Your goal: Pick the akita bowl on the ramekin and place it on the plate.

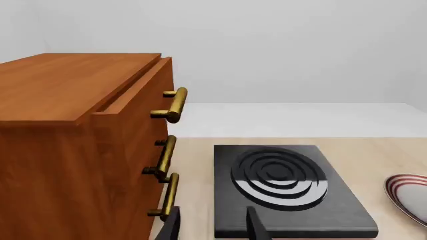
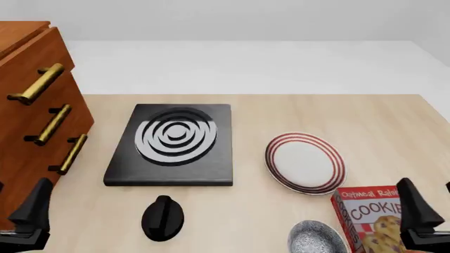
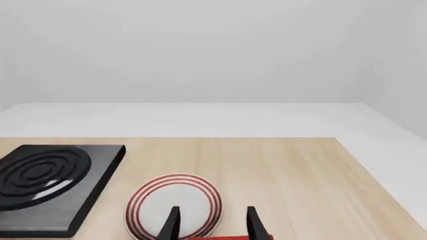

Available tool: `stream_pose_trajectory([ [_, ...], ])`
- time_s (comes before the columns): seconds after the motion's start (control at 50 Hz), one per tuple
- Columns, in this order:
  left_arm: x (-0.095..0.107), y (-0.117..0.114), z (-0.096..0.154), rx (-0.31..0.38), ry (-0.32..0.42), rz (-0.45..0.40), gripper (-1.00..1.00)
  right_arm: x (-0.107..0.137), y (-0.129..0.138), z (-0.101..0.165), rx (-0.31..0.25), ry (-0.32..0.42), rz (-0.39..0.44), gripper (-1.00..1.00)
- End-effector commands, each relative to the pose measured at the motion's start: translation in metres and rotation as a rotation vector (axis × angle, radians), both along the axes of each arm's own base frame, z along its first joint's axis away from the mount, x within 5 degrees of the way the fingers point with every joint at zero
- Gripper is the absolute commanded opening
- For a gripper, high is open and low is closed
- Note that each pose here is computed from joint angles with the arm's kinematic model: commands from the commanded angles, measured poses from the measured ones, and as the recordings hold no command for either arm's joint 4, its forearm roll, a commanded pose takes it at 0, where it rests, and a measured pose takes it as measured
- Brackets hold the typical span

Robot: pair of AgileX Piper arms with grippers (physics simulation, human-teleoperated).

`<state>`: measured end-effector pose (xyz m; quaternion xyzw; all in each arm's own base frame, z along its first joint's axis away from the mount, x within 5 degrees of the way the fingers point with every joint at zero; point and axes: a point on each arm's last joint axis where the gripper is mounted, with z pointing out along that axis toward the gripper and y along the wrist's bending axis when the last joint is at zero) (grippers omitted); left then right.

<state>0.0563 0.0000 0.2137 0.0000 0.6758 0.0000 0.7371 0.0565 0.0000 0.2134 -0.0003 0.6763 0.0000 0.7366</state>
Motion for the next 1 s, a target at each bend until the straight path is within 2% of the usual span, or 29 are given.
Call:
stream_pose_trajectory([
  [0.02, 0.0, 0.0, 0.001, 0.0, 0.001, 0.0, 1.0, 0.001, 0.0, 0.0, -0.006, 0.005, -0.001, 1.0],
  [0.44, 0.0, 0.0, 0.001, 0.0, 0.001, 0.0, 1.0, 0.0, 0.0, 0.002, -0.007, 0.013, -0.005, 1.0],
  [0.64, 0.0, 0.0, 0.001, 0.0, 0.001, 0.0, 1.0, -0.003, 0.002, 0.05, -0.054, 0.031, 0.038, 1.0],
  [0.66, 0.0, 0.0, 0.001, 0.0, 0.001, 0.0, 1.0, -0.004, 0.004, 0.063, -0.047, 0.038, 0.075, 1.0],
  [0.7, 0.0, 0.0, 0.001, 0.0, 0.001, 0.0, 1.0, -0.007, 0.005, 0.078, -0.045, 0.035, 0.099, 1.0],
  [0.74, 0.0, 0.0, 0.001, 0.0, 0.001, 0.0, 1.0, -0.005, 0.005, 0.087, -0.038, 0.049, 0.098, 1.0],
  [0.76, 0.0, 0.0, 0.001, 0.0, 0.001, 0.0, 1.0, 0.003, 0.006, 0.091, -0.04, 0.091, 0.098, 1.0],
  [0.8, 0.0, 0.0, 0.001, 0.0, 0.001, 0.0, 1.0, 0.007, 0.008, 0.097, -0.026, 0.118, 0.125, 1.0],
  [0.82, 0.0, 0.0, 0.001, 0.0, 0.001, 0.0, 1.0, 0.009, 0.009, 0.101, -0.046, 0.135, 0.129, 1.0],
  [0.84, 0.0, 0.0, 0.001, 0.0, 0.001, 0.0, 1.0, 0.011, 0.01, 0.103, -0.044, 0.151, 0.15, 1.0],
  [0.86, 0.0, 0.0, 0.001, 0.0, 0.001, 0.0, 1.0, 0.012, 0.012, 0.107, -0.022, 0.162, 0.177, 1.0],
  [0.9, 0.0, 0.0, 0.001, 0.0, 0.001, 0.0, 1.0, 0.017, 0.014, 0.11, -0.018, 0.203, 0.185, 1.0],
  [0.96, 0.0, 0.0, 0.001, 0.0, 0.001, 0.0, 1.0, 0.023, 0.014, 0.115, -0.051, 0.247, 0.175, 1.0],
  [1.0, 0.0, 0.0, 0.001, 0.0, 0.001, 0.0, 1.0, 0.03, 0.015, 0.115, -0.095, 0.293, 0.173, 1.0],
])
